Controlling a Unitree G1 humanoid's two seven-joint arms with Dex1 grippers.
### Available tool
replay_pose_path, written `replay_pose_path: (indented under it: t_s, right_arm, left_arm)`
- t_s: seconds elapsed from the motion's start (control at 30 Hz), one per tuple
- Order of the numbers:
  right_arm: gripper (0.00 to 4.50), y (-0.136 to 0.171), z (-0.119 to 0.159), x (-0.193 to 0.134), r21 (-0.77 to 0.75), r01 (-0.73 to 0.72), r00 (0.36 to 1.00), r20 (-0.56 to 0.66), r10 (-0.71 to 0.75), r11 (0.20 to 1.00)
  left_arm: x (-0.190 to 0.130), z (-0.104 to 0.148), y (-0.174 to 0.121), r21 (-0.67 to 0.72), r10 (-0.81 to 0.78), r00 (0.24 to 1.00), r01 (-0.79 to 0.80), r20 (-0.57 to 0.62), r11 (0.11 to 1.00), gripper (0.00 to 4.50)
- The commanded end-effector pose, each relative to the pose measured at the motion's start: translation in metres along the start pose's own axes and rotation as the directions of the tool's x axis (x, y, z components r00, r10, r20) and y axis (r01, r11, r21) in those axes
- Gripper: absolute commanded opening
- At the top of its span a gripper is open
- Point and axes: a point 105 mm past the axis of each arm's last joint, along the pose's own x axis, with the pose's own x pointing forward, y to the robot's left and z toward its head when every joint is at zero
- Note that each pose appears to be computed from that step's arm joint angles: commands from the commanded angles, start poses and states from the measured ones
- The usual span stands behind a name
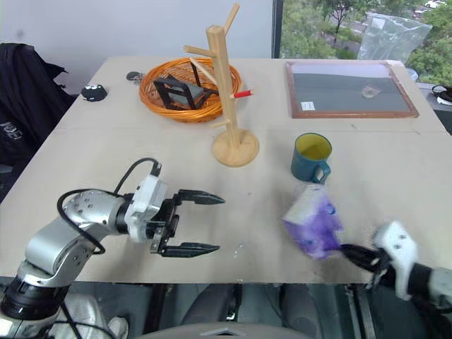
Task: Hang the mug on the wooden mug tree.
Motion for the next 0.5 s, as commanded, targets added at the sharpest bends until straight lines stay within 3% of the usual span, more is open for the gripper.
replay_pose_path:
  t_s: [0.03, 0.27, 0.4, 0.43, 0.5]
  right_arm:
    - [0.07, -0.039, 0.01, -0.013, -0.006, 0.141, 0.988, 0.062, -0.141, 0.99]
    - [0.07, -0.051, 0.035, -0.009, 0.017, 0.194, 0.963, 0.185, -0.194, 0.981]
    - [1.14, -0.051, 0.035, -0.021, 0.017, 0.209, 0.961, 0.18, -0.209, 0.978]
    - [1.76, -0.051, 0.038, -0.027, 0.022, 0.21, 0.96, 0.186, -0.21, 0.978]
    - [2.59, -0.039, 0.05, -0.033, 0.017, 0.154, 0.966, 0.207, -0.154, 0.988]
  left_arm:
    - [0.012, 0.006, 0.004, 0.023, -0.06, 0.998, 0.059, 0.021, 0.998, 4.5]
    - [0.015, 0.01, 0.014, 0.059, -0.067, 0.997, 0.065, 0.037, 0.996, 4.5]
    - [0.013, 0.005, 0.013, 0.054, -0.057, 0.998, 0.056, 0.026, 0.997, 4.5]
    - [0.012, 0.004, 0.012, 0.052, -0.056, 0.998, 0.054, 0.023, 0.997, 4.5]
    - [0.01, 0.001, 0.01, 0.045, -0.049, 0.999, 0.048, 0.017, 0.998, 4.5]
